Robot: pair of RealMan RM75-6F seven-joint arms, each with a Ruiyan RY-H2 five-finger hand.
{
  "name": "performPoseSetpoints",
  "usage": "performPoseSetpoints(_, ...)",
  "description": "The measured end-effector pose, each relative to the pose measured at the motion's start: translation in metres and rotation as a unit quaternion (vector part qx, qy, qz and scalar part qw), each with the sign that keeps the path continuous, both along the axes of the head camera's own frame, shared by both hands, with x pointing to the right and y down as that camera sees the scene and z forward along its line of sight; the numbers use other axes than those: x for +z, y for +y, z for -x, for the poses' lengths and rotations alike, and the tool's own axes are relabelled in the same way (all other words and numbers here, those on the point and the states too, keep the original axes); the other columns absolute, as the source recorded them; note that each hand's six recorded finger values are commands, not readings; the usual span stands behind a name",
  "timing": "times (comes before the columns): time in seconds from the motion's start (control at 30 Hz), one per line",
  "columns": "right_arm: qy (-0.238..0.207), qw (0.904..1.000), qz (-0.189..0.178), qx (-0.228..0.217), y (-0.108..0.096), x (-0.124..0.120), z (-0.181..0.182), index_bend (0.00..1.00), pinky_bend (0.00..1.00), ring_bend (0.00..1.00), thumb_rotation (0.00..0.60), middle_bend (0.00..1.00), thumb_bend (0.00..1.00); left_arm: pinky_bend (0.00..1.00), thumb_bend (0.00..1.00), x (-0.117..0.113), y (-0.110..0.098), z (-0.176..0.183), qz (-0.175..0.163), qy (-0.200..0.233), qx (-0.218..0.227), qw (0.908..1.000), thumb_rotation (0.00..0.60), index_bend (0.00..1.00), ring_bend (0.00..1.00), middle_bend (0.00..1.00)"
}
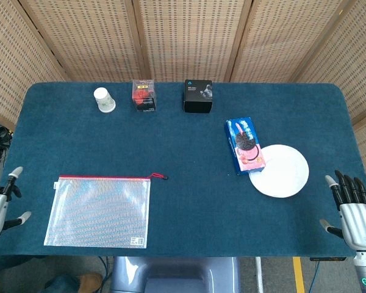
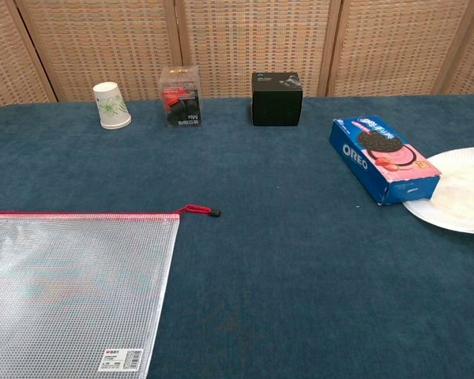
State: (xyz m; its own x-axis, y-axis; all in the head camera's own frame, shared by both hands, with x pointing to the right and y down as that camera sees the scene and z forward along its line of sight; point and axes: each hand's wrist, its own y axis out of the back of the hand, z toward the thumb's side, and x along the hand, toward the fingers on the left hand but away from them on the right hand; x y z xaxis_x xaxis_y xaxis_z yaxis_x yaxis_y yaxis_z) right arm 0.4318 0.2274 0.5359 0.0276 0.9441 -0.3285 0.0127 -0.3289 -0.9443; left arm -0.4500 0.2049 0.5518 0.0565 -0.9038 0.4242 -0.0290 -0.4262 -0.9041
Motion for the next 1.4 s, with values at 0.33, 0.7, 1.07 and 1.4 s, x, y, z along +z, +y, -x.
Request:
performPoseSetpoints(0.33,-0.003,0.9999,0.012,0.011,-0.006,0.004,-0.004,0.09,0.0,0.0,0.6,0.0,0.0,1.0,0.21,0.068,-0.075,-0.106,0.12,0.04,0.134,0.9829,0.6,0.33,0.99,1.0)
performPoseSetpoints(0.7,0.004,0.9991,0.021,0.037,-0.01,0.007,-0.018,0.09,0.0,0.0,0.6,0.0,0.0,1.0,0.39,0.144,-0.136,-0.252,0.204,0.095,0.166,0.96,0.6,0.5,0.99,1.0)
performPoseSetpoints(1.07,0.005,0.998,0.027,0.058,-0.014,0.01,-0.031,0.1,0.0,0.0,0.6,0.0,0.0,1.0,0.4,0.183,-0.135,-0.303,0.241,0.072,0.193,0.9483,0.6,0.48,0.99,1.0)
performPoseSetpoints(1.4,0.004,0.9975,0.033,0.062,-0.016,0.013,-0.034,0.11,0.0,0.0,0.6,0.0,0.0,1.0,0.35,0.194,-0.132,-0.299,0.248,0.061,0.19,0.9479,0.6,0.47,0.99,1.0)
